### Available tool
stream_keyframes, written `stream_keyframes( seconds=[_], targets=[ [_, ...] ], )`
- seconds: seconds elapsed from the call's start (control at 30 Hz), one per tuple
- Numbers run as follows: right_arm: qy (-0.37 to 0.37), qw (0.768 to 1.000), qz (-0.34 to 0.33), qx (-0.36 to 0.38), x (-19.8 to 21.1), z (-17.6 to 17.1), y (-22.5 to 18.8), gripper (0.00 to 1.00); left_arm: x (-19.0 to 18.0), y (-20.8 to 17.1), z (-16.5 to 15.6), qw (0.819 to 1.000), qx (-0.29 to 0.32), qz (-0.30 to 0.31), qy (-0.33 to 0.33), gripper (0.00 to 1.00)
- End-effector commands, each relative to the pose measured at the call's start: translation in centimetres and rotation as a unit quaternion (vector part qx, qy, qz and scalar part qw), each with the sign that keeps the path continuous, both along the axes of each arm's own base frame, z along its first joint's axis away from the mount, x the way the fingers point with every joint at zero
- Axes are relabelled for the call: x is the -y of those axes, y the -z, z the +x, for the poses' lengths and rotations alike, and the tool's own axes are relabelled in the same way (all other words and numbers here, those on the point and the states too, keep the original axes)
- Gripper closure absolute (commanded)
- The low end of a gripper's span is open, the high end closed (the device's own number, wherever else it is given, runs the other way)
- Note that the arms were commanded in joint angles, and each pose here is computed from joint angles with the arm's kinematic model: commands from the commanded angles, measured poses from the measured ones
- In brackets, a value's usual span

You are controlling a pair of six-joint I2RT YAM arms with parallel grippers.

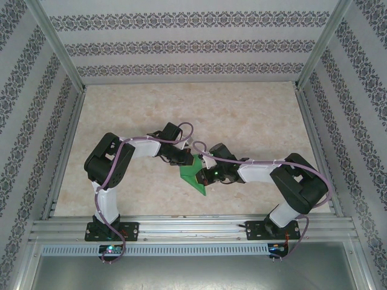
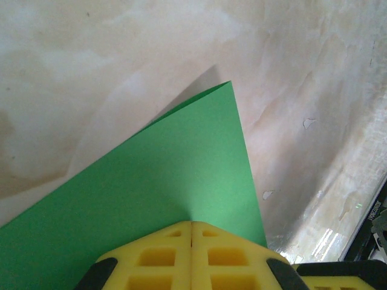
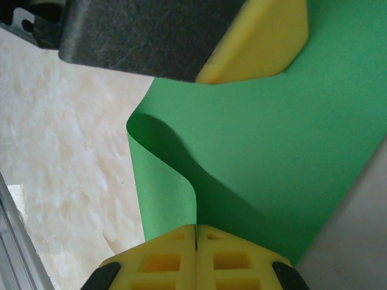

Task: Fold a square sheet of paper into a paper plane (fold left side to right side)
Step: Third fold the triangle at the center of the table.

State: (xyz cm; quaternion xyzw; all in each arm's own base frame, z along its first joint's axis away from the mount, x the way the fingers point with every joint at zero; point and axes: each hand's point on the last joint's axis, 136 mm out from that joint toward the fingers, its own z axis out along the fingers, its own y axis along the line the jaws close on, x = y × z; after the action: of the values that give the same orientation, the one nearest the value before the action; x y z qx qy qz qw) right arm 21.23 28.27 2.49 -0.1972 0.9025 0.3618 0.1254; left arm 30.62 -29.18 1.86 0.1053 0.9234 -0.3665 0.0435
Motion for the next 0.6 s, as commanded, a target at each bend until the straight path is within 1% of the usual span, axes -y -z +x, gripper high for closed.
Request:
stream_keyframes(
  seconds=[0.0,0.57],
  targets=[
    [0.014,1.0,-0.007,0.001,0.08,0.94,0.05,1.0,-0.49,2.18,-1.35,0.999,-0.025,0.035,0.012,0.93],
    [0.017,1.0,-0.015,0.003,0.27,1.52,0.34,1.0,-0.54,2.37,-1.43,0.999,-0.03,0.037,0.009,0.94]
  ],
)
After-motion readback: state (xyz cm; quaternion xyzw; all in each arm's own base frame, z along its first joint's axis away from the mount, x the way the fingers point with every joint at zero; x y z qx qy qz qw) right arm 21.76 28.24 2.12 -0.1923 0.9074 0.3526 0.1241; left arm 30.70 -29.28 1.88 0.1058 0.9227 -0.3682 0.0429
